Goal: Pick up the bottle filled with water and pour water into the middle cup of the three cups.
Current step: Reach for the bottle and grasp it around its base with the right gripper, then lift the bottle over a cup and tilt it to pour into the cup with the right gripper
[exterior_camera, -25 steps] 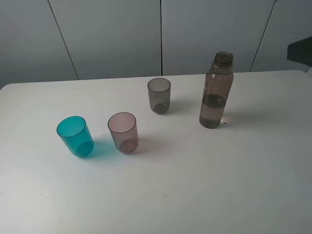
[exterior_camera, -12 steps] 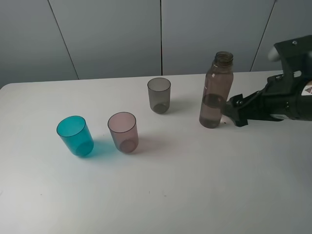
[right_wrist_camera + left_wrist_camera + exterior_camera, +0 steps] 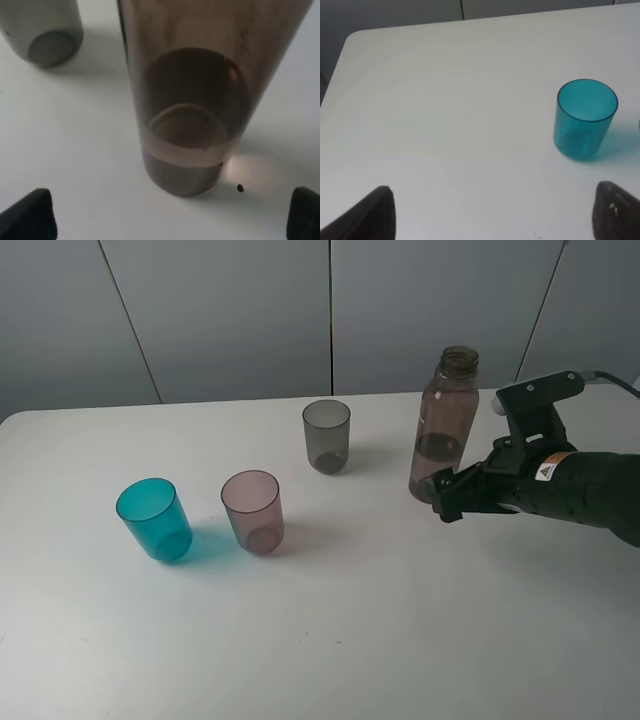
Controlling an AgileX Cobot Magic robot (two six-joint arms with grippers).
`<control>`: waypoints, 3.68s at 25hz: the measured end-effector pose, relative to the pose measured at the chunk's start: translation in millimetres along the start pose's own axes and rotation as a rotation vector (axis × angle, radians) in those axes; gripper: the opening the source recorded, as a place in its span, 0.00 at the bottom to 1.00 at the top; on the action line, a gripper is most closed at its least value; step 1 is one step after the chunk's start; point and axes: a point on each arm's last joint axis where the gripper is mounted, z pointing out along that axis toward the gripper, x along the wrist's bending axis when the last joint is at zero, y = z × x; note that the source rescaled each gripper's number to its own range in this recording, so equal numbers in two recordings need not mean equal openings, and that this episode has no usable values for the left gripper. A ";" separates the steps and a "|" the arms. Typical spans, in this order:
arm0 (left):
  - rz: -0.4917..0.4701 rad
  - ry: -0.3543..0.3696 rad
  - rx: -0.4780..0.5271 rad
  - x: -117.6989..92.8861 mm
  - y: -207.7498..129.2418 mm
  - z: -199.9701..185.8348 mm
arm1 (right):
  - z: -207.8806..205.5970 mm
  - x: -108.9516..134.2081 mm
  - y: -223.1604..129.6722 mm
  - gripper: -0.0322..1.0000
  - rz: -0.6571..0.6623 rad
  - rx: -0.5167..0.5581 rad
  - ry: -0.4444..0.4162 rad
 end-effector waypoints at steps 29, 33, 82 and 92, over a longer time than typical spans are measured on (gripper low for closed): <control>0.004 0.000 0.000 0.0 0.0 0.0 | 46.2 -2.9 -13.4 1.00 0.052 -0.358 -0.041; 0.004 0.000 0.000 0.0 0.0 0.0 | 56.5 -2.2 -12.5 1.00 0.052 -0.364 -0.041; 0.004 0.000 0.000 0.0 0.0 0.0 | 90.0 -5.2 -4.6 1.00 0.191 -0.410 -0.079; 0.004 0.000 0.000 0.0 0.0 0.0 | 90.0 -3.7 -4.3 0.05 0.182 -0.413 -0.063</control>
